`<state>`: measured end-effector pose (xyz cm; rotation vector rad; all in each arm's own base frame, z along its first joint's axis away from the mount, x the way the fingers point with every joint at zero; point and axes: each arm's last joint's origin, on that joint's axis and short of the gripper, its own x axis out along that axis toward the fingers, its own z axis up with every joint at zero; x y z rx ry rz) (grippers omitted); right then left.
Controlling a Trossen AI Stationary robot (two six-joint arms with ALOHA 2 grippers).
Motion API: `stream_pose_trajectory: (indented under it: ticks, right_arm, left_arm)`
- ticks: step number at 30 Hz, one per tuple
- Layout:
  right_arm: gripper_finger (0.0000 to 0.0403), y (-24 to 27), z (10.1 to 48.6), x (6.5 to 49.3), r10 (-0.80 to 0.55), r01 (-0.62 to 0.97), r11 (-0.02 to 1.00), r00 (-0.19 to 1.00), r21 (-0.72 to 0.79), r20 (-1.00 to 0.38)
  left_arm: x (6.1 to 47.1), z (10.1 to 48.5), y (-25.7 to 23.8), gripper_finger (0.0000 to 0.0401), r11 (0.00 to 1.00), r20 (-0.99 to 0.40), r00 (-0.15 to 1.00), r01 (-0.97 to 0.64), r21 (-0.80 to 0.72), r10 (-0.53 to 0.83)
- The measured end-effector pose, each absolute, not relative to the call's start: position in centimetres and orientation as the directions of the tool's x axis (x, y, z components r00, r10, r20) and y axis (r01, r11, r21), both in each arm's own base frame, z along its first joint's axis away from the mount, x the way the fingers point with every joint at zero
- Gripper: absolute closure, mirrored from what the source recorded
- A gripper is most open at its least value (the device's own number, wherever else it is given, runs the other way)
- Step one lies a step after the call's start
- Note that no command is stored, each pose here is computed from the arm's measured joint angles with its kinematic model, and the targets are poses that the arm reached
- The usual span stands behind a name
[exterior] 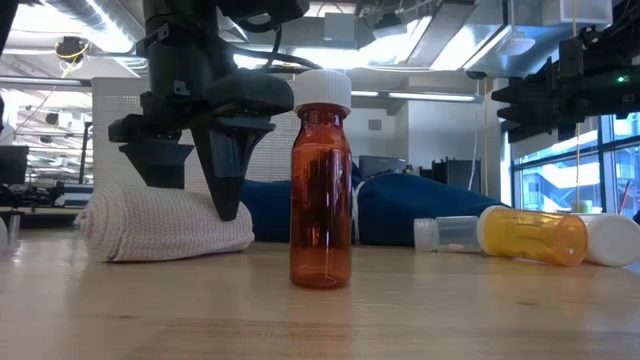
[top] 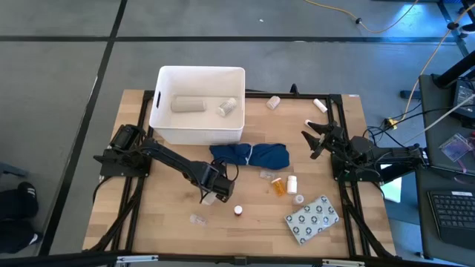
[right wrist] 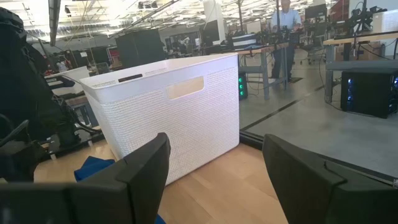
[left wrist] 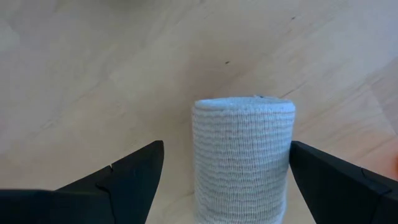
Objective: Pick & place medical supplies in basket/bin
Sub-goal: Put the bottom white bandage into the white container
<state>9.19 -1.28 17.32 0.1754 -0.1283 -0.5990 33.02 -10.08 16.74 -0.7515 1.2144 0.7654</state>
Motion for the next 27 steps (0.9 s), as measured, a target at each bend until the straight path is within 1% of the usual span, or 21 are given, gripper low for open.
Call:
stream_pose_trajectory:
  ticks: [6,10,14,18,24,27]
  right_arm:
    - [0.0146,-1.3,17.3,9.2,-0.57,0.549,0.812,0.819,0.201,0.069]
    - [0.0146,-1.3,17.3,9.2,-0.57,0.549,0.812,0.819,0.198,0.069]
    - [0.0146,-1.3,17.3,9.2,-0.571,0.553,0.815,0.818,0.174,0.069]
    - [0.0146,-1.3,17.3,9.2,-0.571,0.554,0.815,0.818,0.172,0.069]
    - [0.0146,-1.3,17.3,9.2,-0.571,0.554,0.815,0.818,0.172,0.069]
    - [0.0146,-1.3,17.3,9.2,-0.571,0.556,0.816,0.818,0.157,0.069]
  left_arm:
    - [32.9,16.7,-10.6,0.0067,0.516,-0.981,0.174,-0.85,-0.103,0.092]
    - [32.8,16.7,-10.8,0.0068,0.545,-0.987,0.157,-0.831,-0.111,0.038]
    - [32.8,16.7,-10.8,0.0072,0.572,-0.985,0.163,-0.814,-0.102,0.056]
    - [33.0,16.1,-10.8,0.0096,0.616,-0.987,0.149,-0.784,-0.08,0.062]
    - [33.3,14.2,-11.1,0.0138,0.633,-0.997,0.054,-0.771,-0.073,-0.049]
    - [33.3,14.2,-11.0,0.0167,0.652,-0.998,0.044,-0.755,-0.069,-0.055]
